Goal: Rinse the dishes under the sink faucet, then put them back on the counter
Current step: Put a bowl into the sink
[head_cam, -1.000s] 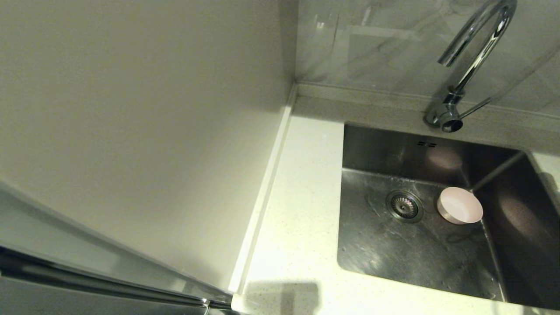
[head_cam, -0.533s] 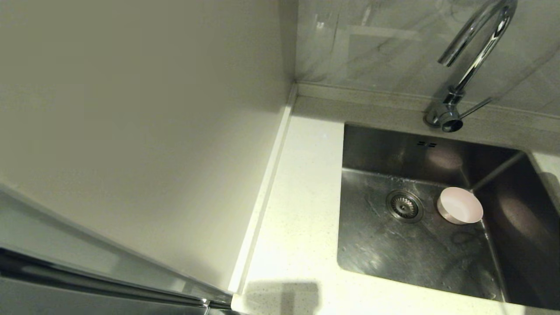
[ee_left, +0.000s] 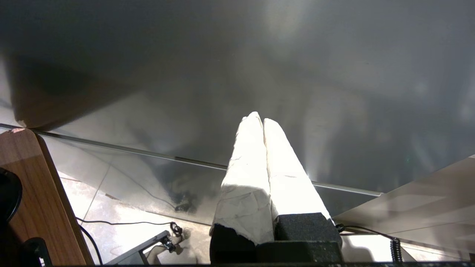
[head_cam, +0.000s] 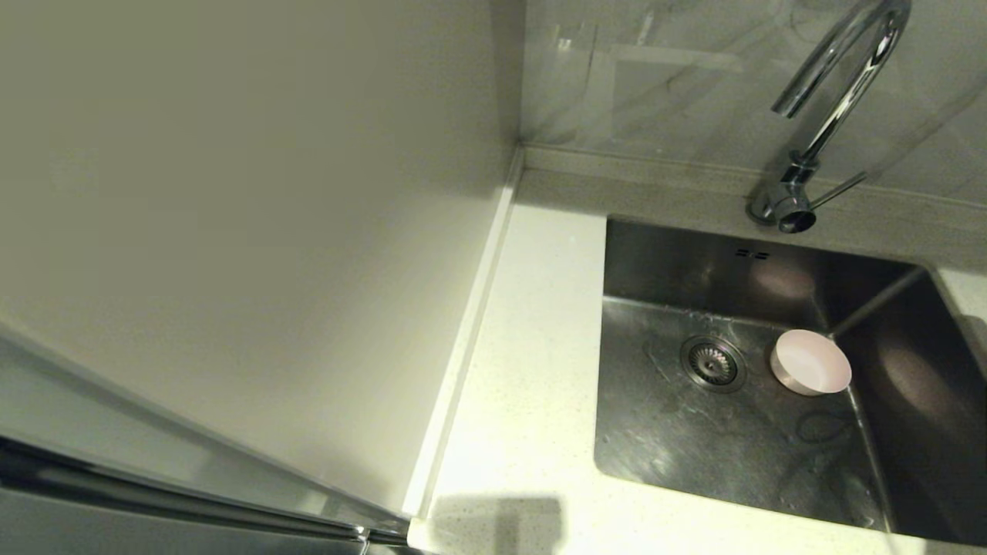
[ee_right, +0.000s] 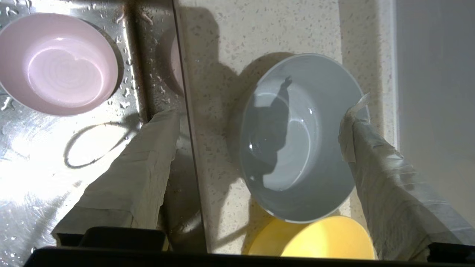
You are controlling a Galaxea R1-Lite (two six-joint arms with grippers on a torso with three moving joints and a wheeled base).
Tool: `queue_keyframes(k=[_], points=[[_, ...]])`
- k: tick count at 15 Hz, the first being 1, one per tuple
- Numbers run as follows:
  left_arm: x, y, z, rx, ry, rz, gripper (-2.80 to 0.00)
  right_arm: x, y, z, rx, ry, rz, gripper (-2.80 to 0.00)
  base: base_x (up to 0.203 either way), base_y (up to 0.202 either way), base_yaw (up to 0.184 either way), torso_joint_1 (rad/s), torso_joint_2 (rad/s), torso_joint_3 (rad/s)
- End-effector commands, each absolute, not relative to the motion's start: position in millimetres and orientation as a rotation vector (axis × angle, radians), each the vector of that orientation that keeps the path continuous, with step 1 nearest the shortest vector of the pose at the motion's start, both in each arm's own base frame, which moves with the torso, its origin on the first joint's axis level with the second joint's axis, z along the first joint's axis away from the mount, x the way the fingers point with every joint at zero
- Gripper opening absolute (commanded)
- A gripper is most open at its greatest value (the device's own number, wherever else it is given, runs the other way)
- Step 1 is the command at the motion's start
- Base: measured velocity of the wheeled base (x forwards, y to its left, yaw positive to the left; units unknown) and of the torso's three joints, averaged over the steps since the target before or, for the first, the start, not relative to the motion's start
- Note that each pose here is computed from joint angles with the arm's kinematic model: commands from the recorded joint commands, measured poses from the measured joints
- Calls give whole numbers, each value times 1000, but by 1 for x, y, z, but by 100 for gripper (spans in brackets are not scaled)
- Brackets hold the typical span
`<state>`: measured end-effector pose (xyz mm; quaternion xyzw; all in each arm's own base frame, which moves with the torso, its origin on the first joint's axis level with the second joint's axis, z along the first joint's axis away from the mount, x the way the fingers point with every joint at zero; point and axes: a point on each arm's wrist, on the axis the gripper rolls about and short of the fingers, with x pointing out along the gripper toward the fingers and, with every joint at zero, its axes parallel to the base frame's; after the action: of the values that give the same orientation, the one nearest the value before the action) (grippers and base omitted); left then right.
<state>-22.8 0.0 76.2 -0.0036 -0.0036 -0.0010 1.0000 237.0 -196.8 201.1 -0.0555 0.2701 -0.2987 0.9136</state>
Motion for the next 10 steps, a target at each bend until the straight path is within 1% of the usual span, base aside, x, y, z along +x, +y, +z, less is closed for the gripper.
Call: queue_keyframes(k=[1, 7, 9, 10], points=[[-23, 0, 75, -8, -5, -2, -280, 240, -199, 195, -111, 574, -614, 0, 0, 0, 0, 0, 0, 0], [-23, 0, 75, -8, -5, -2, -280, 257, -214, 169, -86, 646, -606, 0, 0, 0, 0, 0, 0, 0], [-23, 0, 75, -8, -5, -2, -280, 262, -219, 167, -88, 651, -621, 0, 0, 0, 0, 0, 0, 0], [-23, 0, 75, -8, -5, -2, -280, 263, -220, 169, -87, 641, -621, -280, 0, 0, 0, 0, 0, 0]])
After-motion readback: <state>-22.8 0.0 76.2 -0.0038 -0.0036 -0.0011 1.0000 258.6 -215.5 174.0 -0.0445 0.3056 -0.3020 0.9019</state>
